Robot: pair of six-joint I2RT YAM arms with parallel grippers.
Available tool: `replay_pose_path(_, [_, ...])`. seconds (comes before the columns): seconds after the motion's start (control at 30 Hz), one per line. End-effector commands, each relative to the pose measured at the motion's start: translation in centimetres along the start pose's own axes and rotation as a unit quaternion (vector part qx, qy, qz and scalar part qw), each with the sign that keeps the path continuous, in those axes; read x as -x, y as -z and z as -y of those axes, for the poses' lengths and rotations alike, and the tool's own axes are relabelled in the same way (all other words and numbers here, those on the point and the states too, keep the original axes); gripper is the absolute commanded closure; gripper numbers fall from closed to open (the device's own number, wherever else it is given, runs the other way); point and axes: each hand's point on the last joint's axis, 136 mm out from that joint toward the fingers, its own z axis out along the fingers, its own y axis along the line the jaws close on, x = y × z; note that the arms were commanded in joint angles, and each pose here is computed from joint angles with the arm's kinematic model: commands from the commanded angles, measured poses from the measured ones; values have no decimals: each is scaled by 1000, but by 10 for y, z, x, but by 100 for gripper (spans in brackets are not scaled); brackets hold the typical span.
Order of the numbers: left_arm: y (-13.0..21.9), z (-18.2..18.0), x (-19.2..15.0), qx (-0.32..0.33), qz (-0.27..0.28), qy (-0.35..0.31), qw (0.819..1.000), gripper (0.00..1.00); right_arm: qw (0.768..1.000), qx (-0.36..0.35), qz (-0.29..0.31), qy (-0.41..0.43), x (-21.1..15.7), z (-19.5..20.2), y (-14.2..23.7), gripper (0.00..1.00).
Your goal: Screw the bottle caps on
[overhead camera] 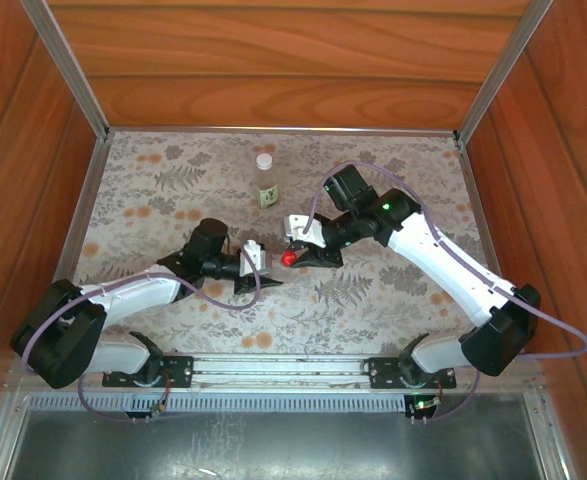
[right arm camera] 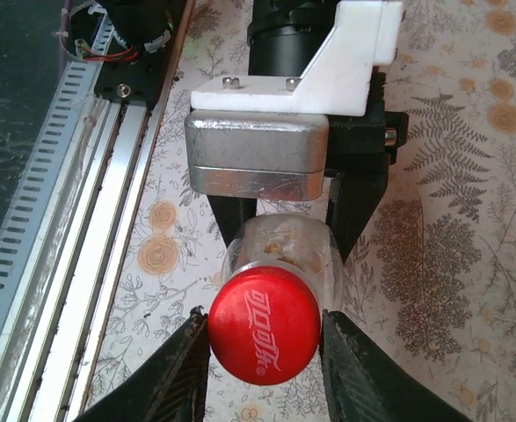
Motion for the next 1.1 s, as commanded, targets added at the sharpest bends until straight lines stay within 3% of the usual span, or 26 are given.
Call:
replay_pose_path(0.0, [-1, 6, -2, -27, -2, 28, 999, 54, 1000, 9, 0, 18, 4, 0, -1, 60])
replay_pose_path(0.33, [-3, 4, -5, -30, -5, 36, 999, 54, 999, 23, 16, 15, 13, 1, -4, 65])
replay_pose_path(0.47, [-3, 3, -7, -27, -9, 38, 999, 54, 999, 30, 19, 0, 14, -2, -4, 81])
replay_pose_path(0.53, [-4, 0, -9, -20, -14, 37, 999, 54, 999, 32, 20, -14, 15, -2, -3, 84])
replay_pose_path(0.7, [-1, -32, -19, 67, -57, 33, 996, 54, 994, 17, 45, -98, 23, 3, -6, 93])
replay_pose_path(0.77, [2, -46, -22, 108, -76, 31, 991, 54, 984, -12, 58, -166, 23, 13, -7, 100])
replay_pose_path(0.87, [8, -62, -28, 167, -108, 12, 980, 54, 967, -42, 79, -238, 26, 22, -4, 100])
replay_pose_path(1.07, [19, -79, -21, 249, -128, -23, 960, 54, 903, -138, 79, -398, 9, 42, 0, 100])
